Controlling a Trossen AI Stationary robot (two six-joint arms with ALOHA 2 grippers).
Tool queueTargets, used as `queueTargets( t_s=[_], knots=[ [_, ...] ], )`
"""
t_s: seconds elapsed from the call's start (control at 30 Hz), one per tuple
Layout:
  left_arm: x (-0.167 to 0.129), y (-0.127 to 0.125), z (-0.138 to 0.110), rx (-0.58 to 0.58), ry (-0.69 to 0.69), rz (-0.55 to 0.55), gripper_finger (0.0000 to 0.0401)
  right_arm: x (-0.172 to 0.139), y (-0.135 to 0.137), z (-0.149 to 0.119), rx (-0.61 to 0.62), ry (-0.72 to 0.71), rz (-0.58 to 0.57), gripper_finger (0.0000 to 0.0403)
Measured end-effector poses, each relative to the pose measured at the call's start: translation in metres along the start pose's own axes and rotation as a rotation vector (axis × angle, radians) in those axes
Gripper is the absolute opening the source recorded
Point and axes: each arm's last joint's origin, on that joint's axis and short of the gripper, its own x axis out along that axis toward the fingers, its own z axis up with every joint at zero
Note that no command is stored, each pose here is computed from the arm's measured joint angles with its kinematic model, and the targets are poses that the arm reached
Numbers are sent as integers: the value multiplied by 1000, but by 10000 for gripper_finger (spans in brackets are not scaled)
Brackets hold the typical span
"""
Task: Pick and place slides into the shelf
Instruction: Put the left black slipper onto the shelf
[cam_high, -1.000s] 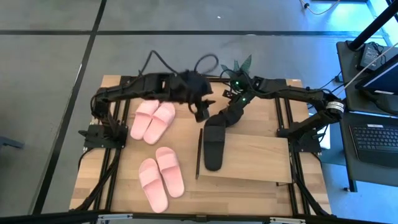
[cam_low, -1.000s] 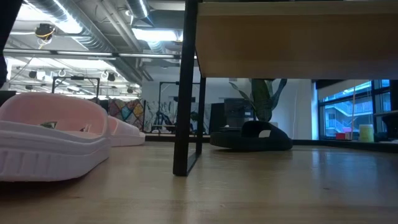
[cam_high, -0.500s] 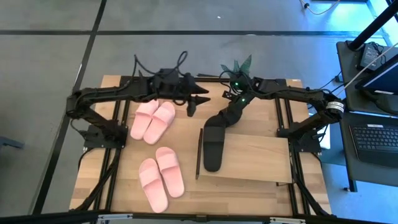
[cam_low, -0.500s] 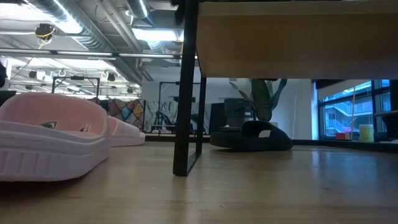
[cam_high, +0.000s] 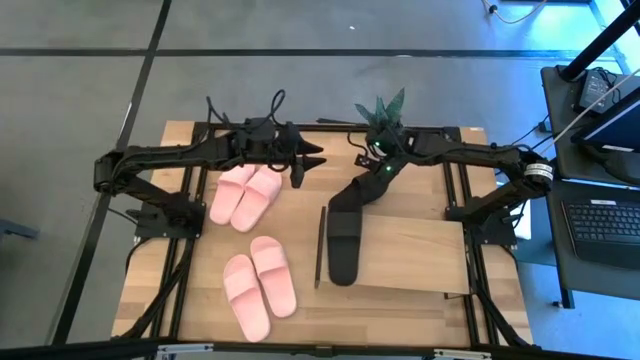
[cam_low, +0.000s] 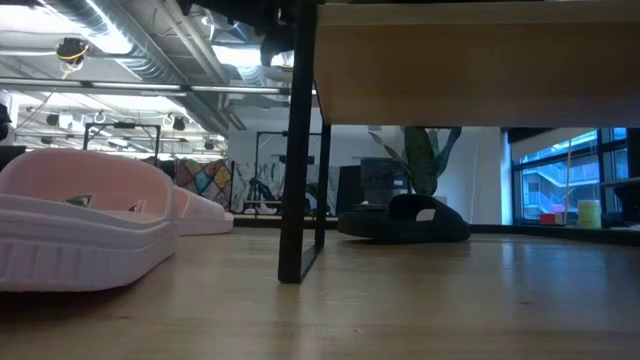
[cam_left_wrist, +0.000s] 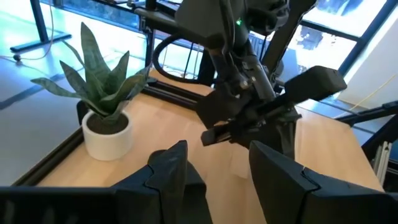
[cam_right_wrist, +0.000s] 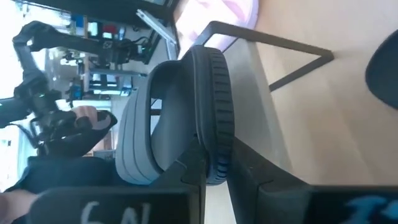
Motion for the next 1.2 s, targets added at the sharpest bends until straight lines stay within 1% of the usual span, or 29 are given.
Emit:
queueTargets(
  t_s=[0.07, 0.17, 0.27, 0.53, 0.73, 0.93, 1.07, 1.2],
  knots=[
    [0, 0, 0, 10, 0, 0, 165, 2, 1, 0, -9, -16, -23, 44],
    [0, 0, 0, 12, 1, 0, 165, 2, 2, 3, -33, -43, -20, 44],
    [0, 0, 0, 12, 2, -1, 165, 1, 3, 5, -26, -58, -23, 44],
    [0, 0, 0, 12, 4, -2, 165, 1, -1, 3, -44, -77, -105, 49],
    [0, 0, 0, 12, 4, -2, 165, 2, -4, -1, -41, -59, -150, 74],
    [0, 0, 0, 12, 5, -3, 165, 10, 1, -6, -92, -23, -155, 78],
    [0, 0, 0, 12, 5, -3, 165, 16, 3, -8, -112, -42, -217, 79],
    [0, 0, 0, 12, 5, -3, 165, 17, 3, -8, -125, -47, -231, 80]
  ],
)
